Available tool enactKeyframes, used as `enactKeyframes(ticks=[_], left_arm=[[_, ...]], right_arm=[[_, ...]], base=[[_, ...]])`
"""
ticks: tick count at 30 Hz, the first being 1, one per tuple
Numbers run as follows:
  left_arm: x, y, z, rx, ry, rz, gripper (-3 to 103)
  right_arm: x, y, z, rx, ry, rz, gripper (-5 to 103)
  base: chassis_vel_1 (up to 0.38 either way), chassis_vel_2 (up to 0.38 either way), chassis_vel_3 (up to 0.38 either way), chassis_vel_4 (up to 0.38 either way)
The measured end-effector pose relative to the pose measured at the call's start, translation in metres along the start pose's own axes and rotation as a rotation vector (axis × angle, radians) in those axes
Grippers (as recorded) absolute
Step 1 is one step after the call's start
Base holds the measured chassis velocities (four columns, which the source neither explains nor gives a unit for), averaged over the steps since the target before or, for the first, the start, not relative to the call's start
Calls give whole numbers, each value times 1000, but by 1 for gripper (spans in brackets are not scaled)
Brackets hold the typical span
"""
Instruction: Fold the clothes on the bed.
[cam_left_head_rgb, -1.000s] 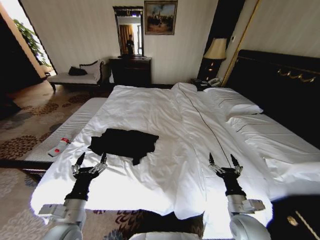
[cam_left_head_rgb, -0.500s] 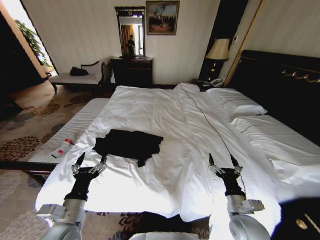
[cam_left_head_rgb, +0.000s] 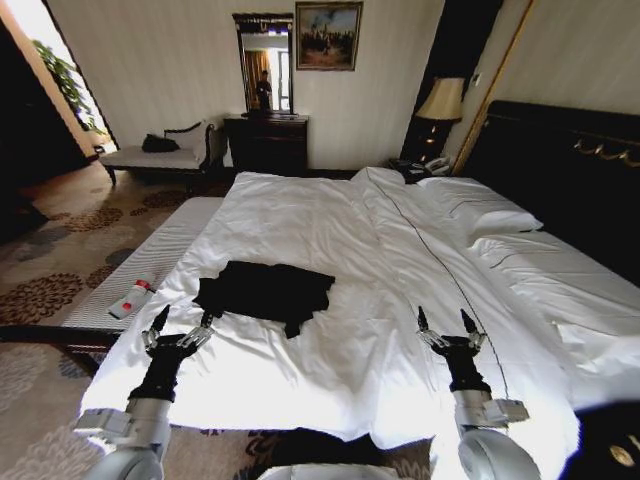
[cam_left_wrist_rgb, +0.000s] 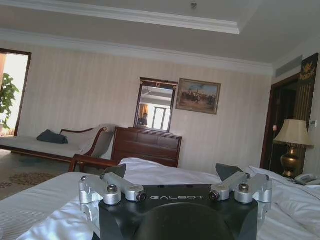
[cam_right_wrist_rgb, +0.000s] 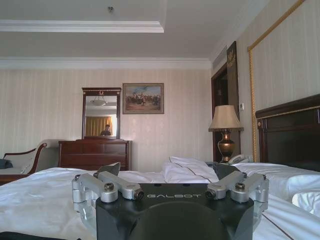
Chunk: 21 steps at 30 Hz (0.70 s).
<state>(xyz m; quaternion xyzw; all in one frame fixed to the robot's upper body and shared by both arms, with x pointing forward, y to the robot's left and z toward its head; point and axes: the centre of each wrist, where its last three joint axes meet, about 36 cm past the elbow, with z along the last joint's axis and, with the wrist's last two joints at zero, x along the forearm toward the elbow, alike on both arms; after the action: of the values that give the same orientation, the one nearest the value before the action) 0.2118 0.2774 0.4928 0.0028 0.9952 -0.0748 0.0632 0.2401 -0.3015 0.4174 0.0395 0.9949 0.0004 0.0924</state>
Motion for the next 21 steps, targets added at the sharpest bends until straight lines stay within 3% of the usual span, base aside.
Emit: enactKeyframes(ticks=[21], left_arm=[[-1,0,4,4,2,-6,100]], right_arm=[[0,0,3,1,6,-1,100]], base=[[27,80,-27,-90]])
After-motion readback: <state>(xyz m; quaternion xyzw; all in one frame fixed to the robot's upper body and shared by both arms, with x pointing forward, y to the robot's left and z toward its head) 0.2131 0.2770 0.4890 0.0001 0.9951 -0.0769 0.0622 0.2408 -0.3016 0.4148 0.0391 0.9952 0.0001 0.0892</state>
